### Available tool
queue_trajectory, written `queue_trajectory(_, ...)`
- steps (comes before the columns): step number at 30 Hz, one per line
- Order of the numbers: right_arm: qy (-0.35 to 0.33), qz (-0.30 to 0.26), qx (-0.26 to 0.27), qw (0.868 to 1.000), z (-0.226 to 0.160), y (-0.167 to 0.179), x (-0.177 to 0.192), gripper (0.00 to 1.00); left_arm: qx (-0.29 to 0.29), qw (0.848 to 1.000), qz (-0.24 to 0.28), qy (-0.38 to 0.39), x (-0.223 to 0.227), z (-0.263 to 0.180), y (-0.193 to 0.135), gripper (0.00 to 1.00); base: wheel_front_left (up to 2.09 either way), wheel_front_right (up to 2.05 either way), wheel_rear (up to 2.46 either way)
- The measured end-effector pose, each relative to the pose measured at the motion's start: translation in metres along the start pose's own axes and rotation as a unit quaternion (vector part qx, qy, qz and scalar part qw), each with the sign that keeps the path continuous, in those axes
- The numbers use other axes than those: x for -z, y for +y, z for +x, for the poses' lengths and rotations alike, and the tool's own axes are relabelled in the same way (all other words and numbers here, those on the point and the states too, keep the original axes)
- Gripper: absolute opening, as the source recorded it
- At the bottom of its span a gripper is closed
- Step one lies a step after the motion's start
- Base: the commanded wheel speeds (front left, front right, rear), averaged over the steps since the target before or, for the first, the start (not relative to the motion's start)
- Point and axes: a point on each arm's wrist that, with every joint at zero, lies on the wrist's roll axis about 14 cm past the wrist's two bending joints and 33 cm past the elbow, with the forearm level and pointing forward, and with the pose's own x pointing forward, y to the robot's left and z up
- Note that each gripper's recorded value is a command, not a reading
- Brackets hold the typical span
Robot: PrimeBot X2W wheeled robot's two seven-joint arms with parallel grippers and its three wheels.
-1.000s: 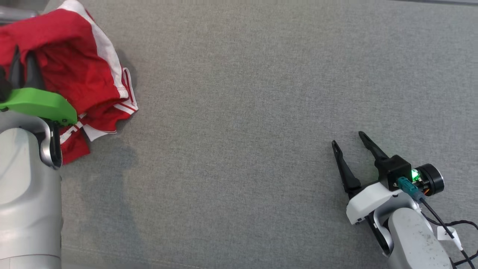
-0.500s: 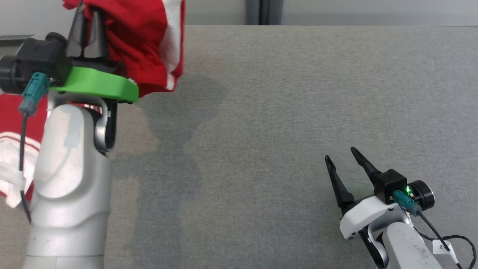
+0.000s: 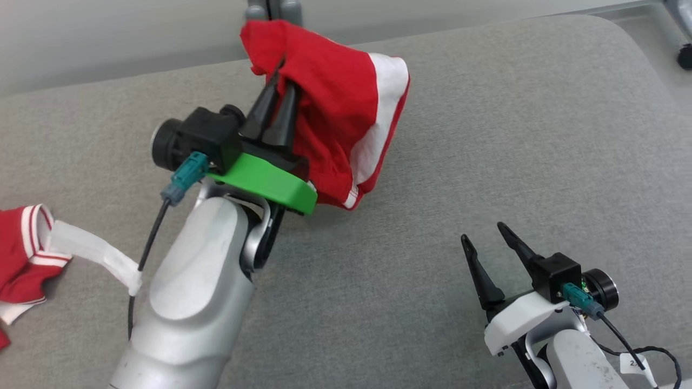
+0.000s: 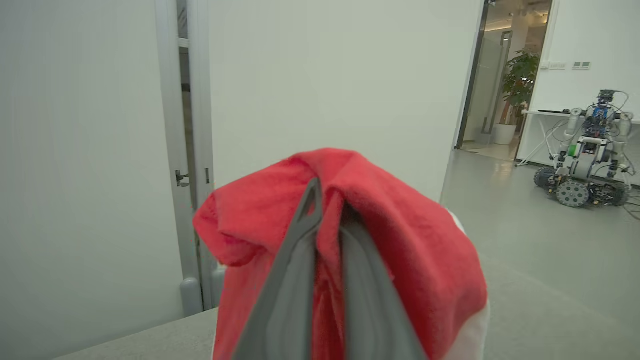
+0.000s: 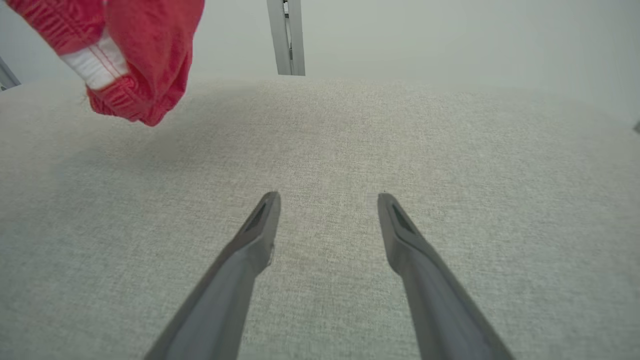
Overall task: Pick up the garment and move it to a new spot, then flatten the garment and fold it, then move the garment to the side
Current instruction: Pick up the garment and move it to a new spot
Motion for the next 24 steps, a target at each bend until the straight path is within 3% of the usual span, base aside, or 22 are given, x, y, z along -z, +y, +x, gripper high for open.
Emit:
queue_trajectory(4,0.001,0.001,0.022,1.000,-0.012,-0.013,0.000,1.00,0.025,0.999,-0.035,0.029,0.026,-0.002,-0.033,0.00,0.00,0.00,0.00)
queue_trajectory(6,0.002,0.001,0.031,1.000,-0.017,-0.018,0.000,1.00,0.024,0.998,-0.040,0.052,0.042,-0.008,-0.040,0.46,0.00,0.00,0.00)
queue_trajectory(7,0.001,0.000,0.036,0.999,-0.020,-0.021,0.000,1.00,0.019,0.997,-0.042,0.068,0.053,-0.012,-0.041,0.92,0.00,0.00,0.00)
queue_trajectory(8,0.000,0.000,0.038,0.999,-0.021,-0.022,-0.001,1.00,0.011,0.996,-0.041,0.077,0.059,-0.016,-0.040,1.00,0.00,0.00,0.00)
queue_trajectory(16,-0.006,0.001,0.041,0.999,-0.024,-0.023,-0.004,1.00,-0.105,0.981,-0.020,0.162,0.107,-0.081,0.008,1.00,0.00,0.00,0.00)
queue_trajectory(24,-0.008,0.006,0.028,1.000,-0.028,-0.012,-0.005,1.00,-0.203,0.962,0.013,0.180,0.103,-0.154,0.055,1.00,0.00,0.00,0.00)
